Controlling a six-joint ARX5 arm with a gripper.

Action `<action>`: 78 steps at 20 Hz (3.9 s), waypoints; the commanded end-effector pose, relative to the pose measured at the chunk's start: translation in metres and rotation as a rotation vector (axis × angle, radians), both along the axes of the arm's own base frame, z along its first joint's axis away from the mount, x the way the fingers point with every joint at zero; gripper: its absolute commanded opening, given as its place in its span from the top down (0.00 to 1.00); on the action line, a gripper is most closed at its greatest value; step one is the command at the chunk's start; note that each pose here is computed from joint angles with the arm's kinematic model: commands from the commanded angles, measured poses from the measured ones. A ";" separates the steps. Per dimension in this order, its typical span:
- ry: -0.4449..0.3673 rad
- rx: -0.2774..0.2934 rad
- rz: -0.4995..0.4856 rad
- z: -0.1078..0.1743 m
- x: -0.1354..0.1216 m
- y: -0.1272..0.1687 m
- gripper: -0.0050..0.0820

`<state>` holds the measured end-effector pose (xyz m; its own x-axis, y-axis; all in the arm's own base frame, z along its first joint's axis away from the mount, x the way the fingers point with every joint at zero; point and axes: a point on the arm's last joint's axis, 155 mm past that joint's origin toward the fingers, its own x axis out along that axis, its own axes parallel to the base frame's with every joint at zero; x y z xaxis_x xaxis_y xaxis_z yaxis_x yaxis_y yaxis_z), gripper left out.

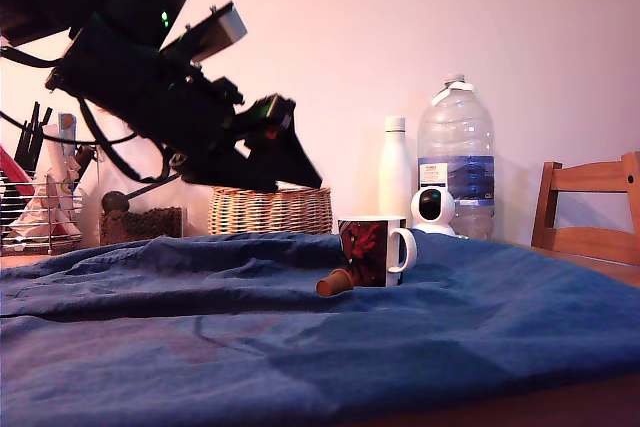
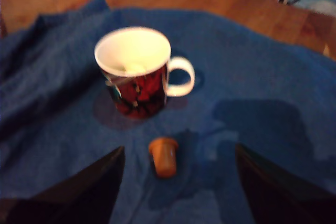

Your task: Pick up the coffee capsules on the table and drop them inside the coffee cup

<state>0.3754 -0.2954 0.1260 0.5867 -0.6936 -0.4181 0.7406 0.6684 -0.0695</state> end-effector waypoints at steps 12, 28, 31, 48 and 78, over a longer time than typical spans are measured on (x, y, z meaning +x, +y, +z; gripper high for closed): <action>0.002 -0.012 0.009 -0.041 0.016 -0.009 0.24; 0.111 0.039 0.015 -0.084 0.046 -0.028 0.24; 0.136 0.055 0.016 -0.090 0.047 -0.029 0.24; 0.212 0.120 0.033 -0.116 0.050 -0.027 0.70; -0.115 -0.029 -0.088 0.035 0.078 -0.059 0.70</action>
<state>0.4528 -0.3541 0.1615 0.5646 -0.7574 -0.3280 0.8027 0.5964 0.0045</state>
